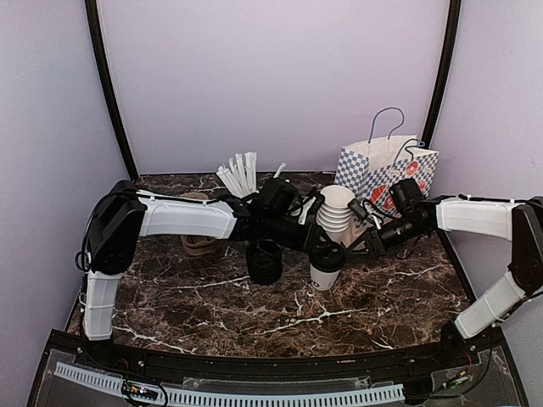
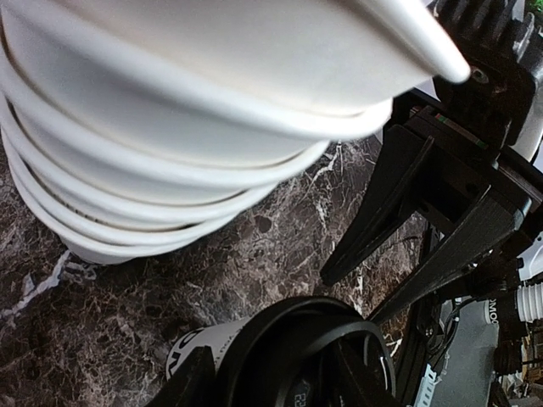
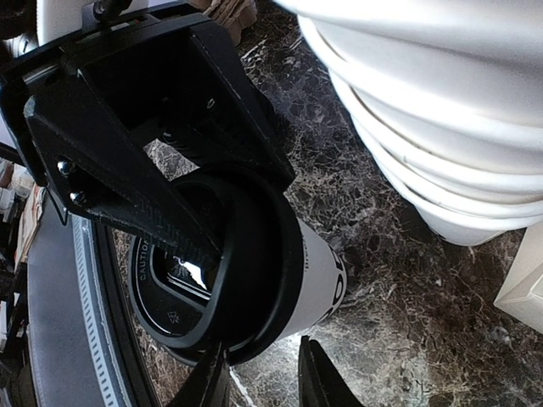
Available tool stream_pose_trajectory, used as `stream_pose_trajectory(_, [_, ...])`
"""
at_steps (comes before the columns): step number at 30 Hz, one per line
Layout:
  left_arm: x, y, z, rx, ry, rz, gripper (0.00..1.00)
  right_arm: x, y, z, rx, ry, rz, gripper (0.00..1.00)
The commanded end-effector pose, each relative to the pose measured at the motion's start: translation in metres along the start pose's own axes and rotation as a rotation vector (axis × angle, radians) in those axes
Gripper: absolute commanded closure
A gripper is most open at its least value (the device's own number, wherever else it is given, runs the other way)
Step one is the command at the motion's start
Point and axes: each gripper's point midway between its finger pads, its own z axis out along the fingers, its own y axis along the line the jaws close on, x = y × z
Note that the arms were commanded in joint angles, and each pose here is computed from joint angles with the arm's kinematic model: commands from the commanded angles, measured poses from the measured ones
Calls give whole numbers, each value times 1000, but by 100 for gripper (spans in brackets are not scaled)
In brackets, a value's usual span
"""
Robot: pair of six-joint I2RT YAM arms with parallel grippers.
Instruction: Pack the takeout coffee
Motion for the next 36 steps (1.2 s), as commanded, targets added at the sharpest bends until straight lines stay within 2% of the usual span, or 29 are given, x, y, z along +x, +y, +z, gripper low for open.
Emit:
stream_pose_trajectory(1, [38, 8, 0, -33, 105, -34, 53, 25, -29, 6, 140, 73, 45, 73])
stream_pose_trajectory(11, [49, 13, -6, -48, 114, -49, 53, 29, -33, 6, 180, 84, 21, 74])
stream_pose_trajectory(19, [43, 9, -12, -46, 91, -32, 53, 28, -27, 5, 167, 83, -5, 74])
stream_pose_trajectory(28, [17, -12, -23, -2, 29, 13, 50, 0, 16, -25, 108, -28, -135, 66])
stream_pose_trajectory(36, [-12, -33, -50, -3, -57, 83, 36, -16, 35, -48, 117, -68, -213, 52])
